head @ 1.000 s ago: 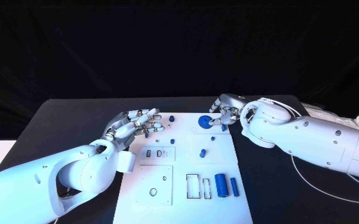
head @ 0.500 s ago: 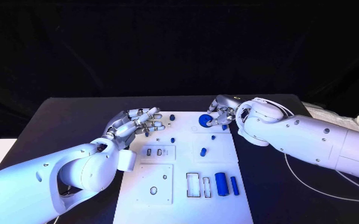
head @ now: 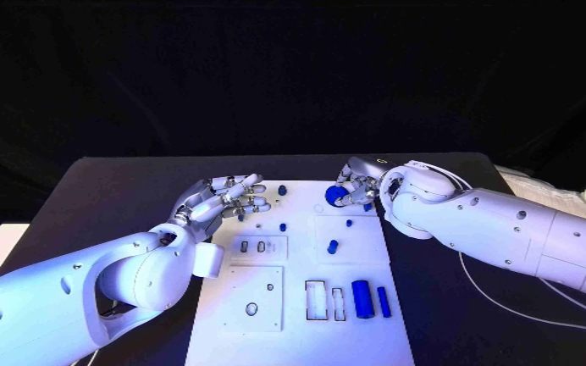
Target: Assemble the parts on the task board
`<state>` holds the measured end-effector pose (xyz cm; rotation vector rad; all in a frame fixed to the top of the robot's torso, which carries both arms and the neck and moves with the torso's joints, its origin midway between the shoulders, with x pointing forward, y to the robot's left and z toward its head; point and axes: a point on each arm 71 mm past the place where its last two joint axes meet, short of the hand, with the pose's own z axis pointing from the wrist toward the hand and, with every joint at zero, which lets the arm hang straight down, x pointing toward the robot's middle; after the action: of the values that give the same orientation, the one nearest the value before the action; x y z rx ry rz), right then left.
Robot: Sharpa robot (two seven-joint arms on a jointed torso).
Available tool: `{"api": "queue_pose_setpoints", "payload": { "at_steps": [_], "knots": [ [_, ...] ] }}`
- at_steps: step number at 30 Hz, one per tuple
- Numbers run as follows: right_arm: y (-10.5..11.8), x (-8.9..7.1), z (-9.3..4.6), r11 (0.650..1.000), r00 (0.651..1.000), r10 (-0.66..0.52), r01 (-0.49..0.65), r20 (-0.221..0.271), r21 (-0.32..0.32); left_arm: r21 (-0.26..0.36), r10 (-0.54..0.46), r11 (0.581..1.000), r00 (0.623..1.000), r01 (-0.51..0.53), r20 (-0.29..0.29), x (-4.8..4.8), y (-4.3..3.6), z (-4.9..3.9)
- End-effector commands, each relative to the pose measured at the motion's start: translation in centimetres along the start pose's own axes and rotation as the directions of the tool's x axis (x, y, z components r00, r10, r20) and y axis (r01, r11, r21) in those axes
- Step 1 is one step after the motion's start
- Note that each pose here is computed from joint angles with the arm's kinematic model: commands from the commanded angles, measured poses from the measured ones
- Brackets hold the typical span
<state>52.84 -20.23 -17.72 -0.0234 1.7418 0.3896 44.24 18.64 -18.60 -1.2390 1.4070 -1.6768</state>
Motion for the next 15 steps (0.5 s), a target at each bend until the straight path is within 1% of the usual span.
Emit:
{"api": "queue_pose_setpoints", "payload": {
  "at_steps": [1, 8, 12, 15],
  "knots": [
    [-0.14, 0.31, 0.07, 0.999, 0.999, -0.043, 0.043, -0.016, 0.005, 0.003, -0.01, 1.0, 1.0, 0.01, -0.027, 0.39, -0.06, 0.02],
    [-0.17, 0.65, 0.07, 0.998, 0.997, -0.067, 0.067, -0.033, 0.007, 0.001, -0.009, 1.0, 1.0, 0.009, -0.027, 0.39, -0.06, 0.01],
    [-0.1, 0.76, 0.03, 0.997, 0.996, -0.08, 0.08, -0.035, 0.004, 0.001, -0.009, 1.0, 1.0, 0.009, -0.028, 0.41, -0.06, 0.0],
    [0.03, 0.79, -0.01, 0.996, 0.996, -0.084, 0.084, -0.027, -0.003, 0.001, -0.008, 1.0, 1.0, 0.009, -0.029, 0.42, -0.06, 0.0]
  ]
}}
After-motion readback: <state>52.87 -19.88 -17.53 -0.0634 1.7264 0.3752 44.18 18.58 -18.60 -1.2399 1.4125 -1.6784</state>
